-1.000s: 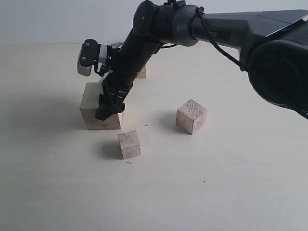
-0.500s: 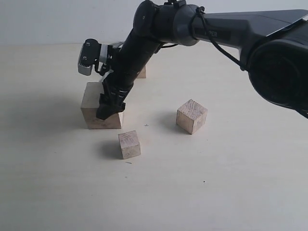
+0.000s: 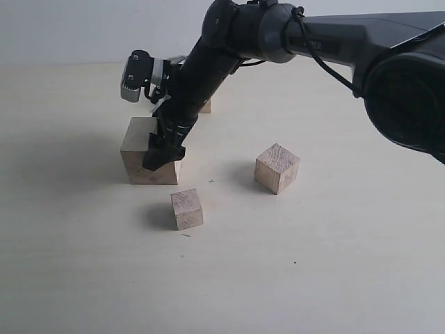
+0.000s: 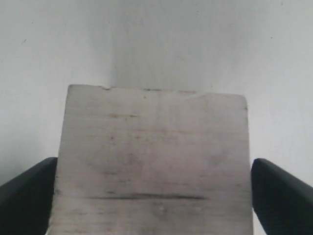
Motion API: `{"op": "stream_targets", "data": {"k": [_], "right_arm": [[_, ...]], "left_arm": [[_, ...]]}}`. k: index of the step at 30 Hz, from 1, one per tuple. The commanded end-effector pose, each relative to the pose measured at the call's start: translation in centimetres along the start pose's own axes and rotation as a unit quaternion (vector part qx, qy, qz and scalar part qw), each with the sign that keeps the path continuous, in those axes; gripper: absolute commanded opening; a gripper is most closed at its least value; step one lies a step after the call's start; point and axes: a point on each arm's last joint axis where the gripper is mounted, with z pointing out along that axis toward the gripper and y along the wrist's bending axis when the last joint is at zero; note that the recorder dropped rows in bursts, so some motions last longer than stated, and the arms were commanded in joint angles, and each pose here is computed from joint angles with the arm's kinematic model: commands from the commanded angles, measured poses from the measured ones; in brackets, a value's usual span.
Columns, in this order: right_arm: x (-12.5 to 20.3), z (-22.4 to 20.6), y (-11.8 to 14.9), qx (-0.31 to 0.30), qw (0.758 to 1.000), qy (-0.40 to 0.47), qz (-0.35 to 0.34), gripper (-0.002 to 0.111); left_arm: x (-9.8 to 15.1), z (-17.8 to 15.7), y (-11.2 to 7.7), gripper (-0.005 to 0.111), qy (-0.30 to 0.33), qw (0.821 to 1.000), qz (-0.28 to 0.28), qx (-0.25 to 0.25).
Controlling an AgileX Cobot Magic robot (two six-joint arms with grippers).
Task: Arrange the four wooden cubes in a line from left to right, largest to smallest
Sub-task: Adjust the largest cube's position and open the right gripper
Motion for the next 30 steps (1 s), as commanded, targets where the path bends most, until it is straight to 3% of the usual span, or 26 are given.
{"op": "stream_targets", "data": {"k": [1,10,30], "right_arm": [[-0.1,-0.2,-0.1,-0.001,1.0,-0.007,-0.013,0.097],[-0.1,-1.1,-0.4,0.01,0.999,0.001,-0.04,0.097],[-1.2,-2.9,-0.1,0.007,0.999,-0.026,-0.029,0.096]], "left_arm": [[0.0,0.0,0.0,0.0,-0.005,1.0,0.004,0.003],[0.0,0.0,0.0,0.0,-0.005,1.0,0.004,0.003],[0.0,0.0,0.0,0.0,-0.005,1.0,0.004,0.003]]}}
